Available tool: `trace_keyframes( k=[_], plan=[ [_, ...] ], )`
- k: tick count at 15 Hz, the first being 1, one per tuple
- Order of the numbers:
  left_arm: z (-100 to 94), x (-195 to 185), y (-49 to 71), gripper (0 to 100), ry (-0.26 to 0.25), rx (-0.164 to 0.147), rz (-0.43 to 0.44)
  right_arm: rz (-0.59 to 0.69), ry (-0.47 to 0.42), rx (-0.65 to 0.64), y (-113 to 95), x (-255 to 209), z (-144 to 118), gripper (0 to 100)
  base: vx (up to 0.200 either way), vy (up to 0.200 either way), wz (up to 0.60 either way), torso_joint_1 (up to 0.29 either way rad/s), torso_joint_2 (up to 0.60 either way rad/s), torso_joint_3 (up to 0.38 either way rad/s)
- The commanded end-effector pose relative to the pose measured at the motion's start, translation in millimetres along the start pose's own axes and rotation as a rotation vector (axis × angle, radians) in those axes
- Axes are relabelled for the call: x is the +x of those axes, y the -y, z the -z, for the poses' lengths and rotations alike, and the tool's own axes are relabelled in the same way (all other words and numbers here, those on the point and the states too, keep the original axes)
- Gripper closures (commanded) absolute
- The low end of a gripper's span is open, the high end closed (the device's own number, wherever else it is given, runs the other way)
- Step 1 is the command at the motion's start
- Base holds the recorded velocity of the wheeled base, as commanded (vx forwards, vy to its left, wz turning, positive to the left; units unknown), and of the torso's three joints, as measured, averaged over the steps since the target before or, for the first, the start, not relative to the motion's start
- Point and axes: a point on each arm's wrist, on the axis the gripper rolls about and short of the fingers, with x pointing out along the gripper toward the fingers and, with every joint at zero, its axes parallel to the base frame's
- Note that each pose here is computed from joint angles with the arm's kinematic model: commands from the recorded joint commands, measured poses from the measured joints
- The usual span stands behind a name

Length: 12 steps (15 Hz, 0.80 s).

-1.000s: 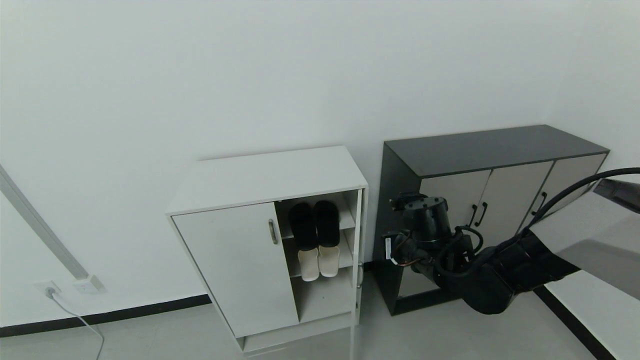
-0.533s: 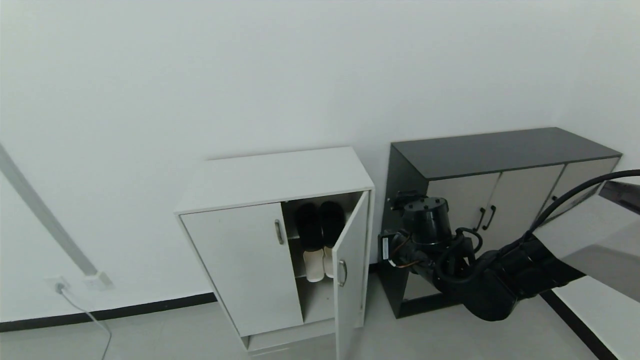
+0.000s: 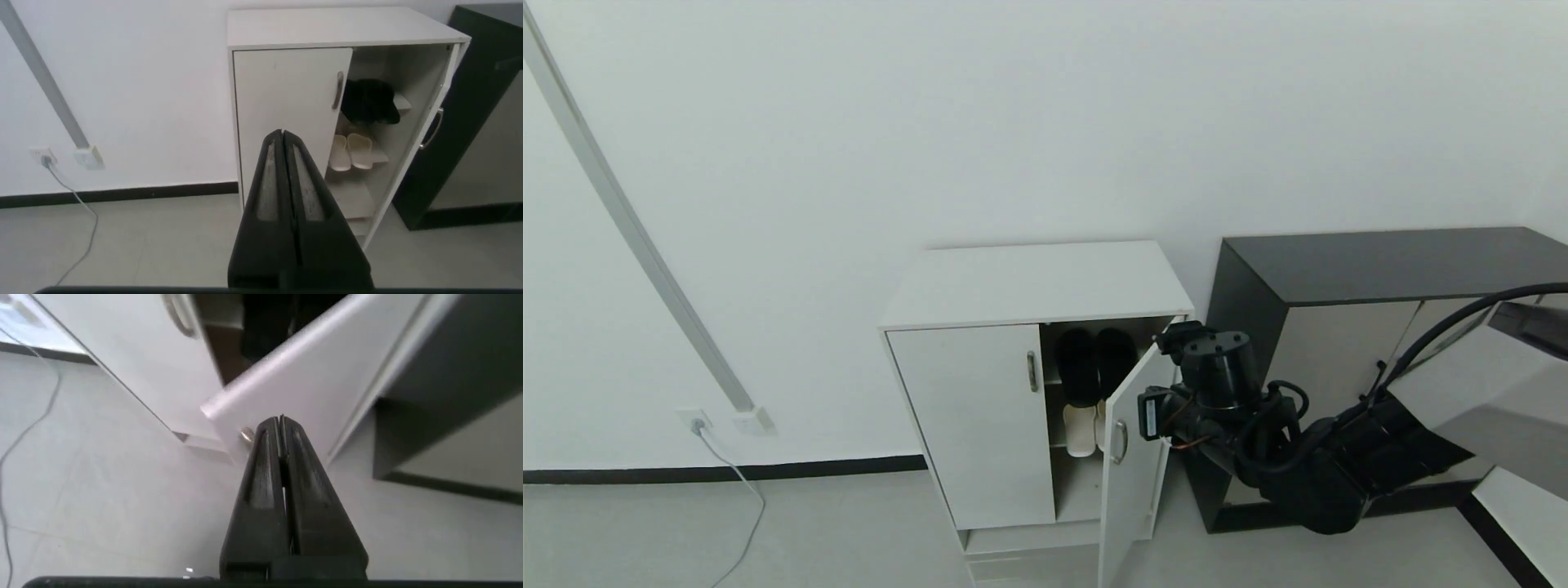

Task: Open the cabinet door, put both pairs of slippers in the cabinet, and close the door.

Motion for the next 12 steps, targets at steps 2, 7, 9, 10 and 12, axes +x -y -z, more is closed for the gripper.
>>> trace_keyframes(
  k=[2,7,9,10,12],
  plan=[
    [0.0,0.1,0.0,100,-0.001,0.002,0.001,-0.061,0.005,-0.015,11.4,-13.8,1.8,100,0.000,0.000,0.00,0.000,0.00,0.000],
    [0.0,0.1,0.2,100,-0.001,0.009,0.006,-0.084,-0.032,-0.076,25.0,-26.4,18.2,100,0.080,0.000,0.00,0.002,0.00,0.001],
    [0.0,0.1,0.5,100,-0.001,0.014,0.018,-0.080,-0.045,-0.081,25.6,-27.5,22.4,100,0.200,0.000,0.00,0.002,0.00,0.000],
    [0.0,0.1,0.5,100,-0.001,0.014,0.018,-0.078,-0.051,-0.085,26.1,-28.1,24.0,100,0.200,0.000,0.00,-0.017,-0.01,0.012],
    [0.0,0.1,0.4,100,-0.001,0.014,0.019,-0.073,-0.071,-0.091,27.6,-30.8,29.8,100,0.200,0.000,0.00,0.002,0.00,0.002]
  ],
)
